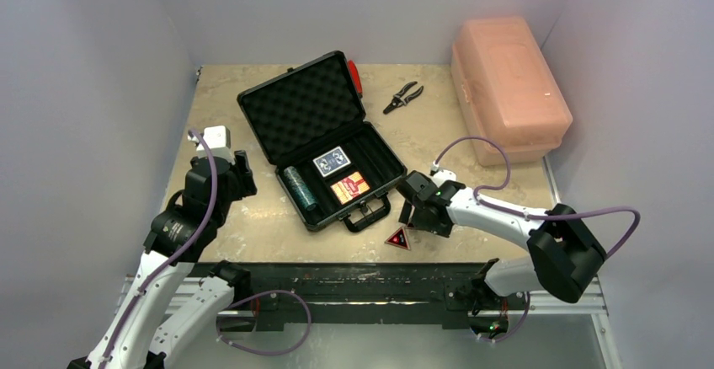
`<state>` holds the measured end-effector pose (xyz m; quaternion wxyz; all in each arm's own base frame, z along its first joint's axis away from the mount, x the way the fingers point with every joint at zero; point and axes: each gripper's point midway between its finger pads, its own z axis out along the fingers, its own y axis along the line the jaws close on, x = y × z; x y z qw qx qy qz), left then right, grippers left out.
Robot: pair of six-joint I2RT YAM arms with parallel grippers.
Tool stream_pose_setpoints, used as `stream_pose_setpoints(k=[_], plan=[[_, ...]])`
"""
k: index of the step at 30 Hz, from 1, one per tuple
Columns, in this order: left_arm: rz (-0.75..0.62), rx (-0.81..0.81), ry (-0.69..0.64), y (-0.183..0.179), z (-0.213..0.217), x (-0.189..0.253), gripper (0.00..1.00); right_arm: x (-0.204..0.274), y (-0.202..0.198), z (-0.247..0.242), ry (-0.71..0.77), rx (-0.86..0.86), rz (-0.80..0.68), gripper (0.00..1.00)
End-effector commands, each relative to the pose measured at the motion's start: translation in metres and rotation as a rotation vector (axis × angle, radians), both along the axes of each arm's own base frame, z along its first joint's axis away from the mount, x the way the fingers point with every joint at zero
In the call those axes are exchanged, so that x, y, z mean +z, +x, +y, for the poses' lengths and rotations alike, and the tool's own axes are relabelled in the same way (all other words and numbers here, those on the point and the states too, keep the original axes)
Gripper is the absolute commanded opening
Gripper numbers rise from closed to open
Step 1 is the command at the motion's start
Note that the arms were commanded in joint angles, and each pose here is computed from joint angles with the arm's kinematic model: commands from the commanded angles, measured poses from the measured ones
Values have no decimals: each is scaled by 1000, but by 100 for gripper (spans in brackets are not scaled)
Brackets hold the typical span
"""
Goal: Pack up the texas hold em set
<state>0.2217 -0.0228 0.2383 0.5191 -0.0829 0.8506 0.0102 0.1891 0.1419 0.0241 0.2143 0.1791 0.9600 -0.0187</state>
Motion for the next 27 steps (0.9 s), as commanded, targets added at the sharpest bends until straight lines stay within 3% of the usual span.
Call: stream_pose_setpoints(k=[1, 9, 21, 27], plan=[[-43, 21, -13, 2, 4, 16, 56, 7, 10, 0, -2, -31, -32, 87], [-45, 21, -13, 1, 4, 17, 56, 11, 15, 3, 34, -48, -46, 96], [-45, 21, -13, 1, 4, 17, 56, 32, 23, 14, 129, -54, -117, 97], [-49, 21, -15, 0, 4, 18, 56, 27, 16, 5, 92, -127, -71, 99]])
